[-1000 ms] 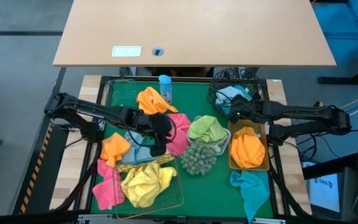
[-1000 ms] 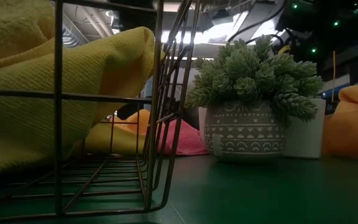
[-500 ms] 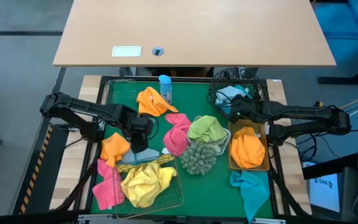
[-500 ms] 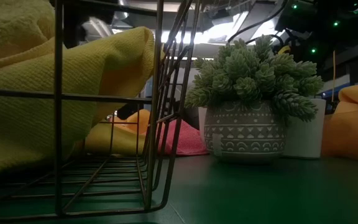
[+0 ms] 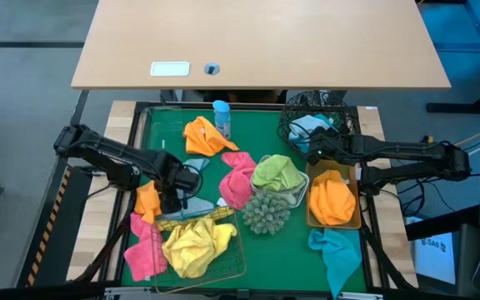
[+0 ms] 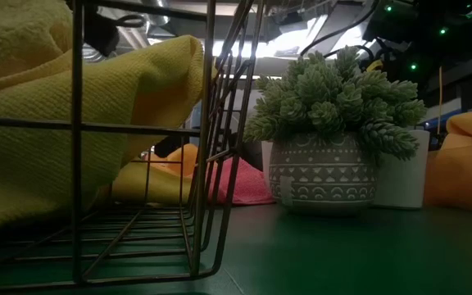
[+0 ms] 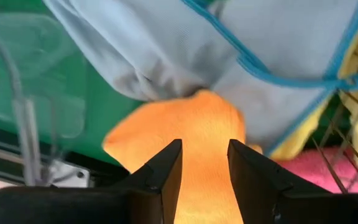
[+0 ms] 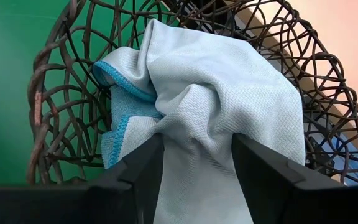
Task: Sort microfiber towel by color & place in baskets
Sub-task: Put the blue microfiber cloth into the black basket
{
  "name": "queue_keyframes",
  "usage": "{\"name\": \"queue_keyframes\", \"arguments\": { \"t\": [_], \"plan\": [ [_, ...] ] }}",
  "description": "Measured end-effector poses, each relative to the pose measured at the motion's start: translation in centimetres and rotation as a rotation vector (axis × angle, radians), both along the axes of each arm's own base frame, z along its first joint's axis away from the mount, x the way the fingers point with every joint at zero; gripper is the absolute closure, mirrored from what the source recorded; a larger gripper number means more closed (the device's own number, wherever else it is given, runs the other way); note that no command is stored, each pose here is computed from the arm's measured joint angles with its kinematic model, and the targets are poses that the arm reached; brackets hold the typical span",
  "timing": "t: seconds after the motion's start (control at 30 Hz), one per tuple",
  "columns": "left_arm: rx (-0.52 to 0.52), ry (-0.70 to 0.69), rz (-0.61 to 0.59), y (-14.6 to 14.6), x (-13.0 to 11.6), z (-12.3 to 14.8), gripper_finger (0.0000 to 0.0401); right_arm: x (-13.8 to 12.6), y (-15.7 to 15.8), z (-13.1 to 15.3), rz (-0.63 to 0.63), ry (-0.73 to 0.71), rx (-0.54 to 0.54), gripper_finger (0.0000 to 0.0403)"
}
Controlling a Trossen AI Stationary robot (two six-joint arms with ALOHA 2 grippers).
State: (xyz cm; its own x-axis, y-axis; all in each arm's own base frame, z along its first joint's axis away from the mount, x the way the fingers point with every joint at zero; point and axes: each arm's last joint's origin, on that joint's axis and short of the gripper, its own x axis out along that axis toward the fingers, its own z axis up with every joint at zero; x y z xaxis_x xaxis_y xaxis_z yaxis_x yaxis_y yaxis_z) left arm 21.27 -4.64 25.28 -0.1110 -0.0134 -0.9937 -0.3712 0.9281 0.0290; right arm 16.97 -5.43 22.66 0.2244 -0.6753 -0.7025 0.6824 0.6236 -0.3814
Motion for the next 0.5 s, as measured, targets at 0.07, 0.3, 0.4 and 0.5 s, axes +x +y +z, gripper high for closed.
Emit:
{"name": "queue_keyframes", "arguments": {
  "t": [0.07, 0.3, 0.4, 0.5],
  "plan": [
    [-0.007, 0.006, -0.007, -0.19, -0.08, -0.07, 0.0266, 0.0, 0.0, 0.0, 0.0, 0.0, 0.0, 0.0212],
    [0.021, 0.009, -0.023, -0.42, 0.06, -0.33, 0.0208, 0.0, 0.0, 0.0, 0.0, 0.0, 0.0, 0.0212],
    [0.03, 0.014, -0.062, -0.65, 0.21, -0.58, 0.0188, 0.0, 0.0, 0.0, 0.0, 0.0, 0.0, 0.0212],
    [0.057, 0.017, -0.111, -0.9, 0.53, -0.98, 0.0177, 0.0, 0.0, 0.0, 0.0, 0.0, 0.0, 0.0212]
  ]
}}
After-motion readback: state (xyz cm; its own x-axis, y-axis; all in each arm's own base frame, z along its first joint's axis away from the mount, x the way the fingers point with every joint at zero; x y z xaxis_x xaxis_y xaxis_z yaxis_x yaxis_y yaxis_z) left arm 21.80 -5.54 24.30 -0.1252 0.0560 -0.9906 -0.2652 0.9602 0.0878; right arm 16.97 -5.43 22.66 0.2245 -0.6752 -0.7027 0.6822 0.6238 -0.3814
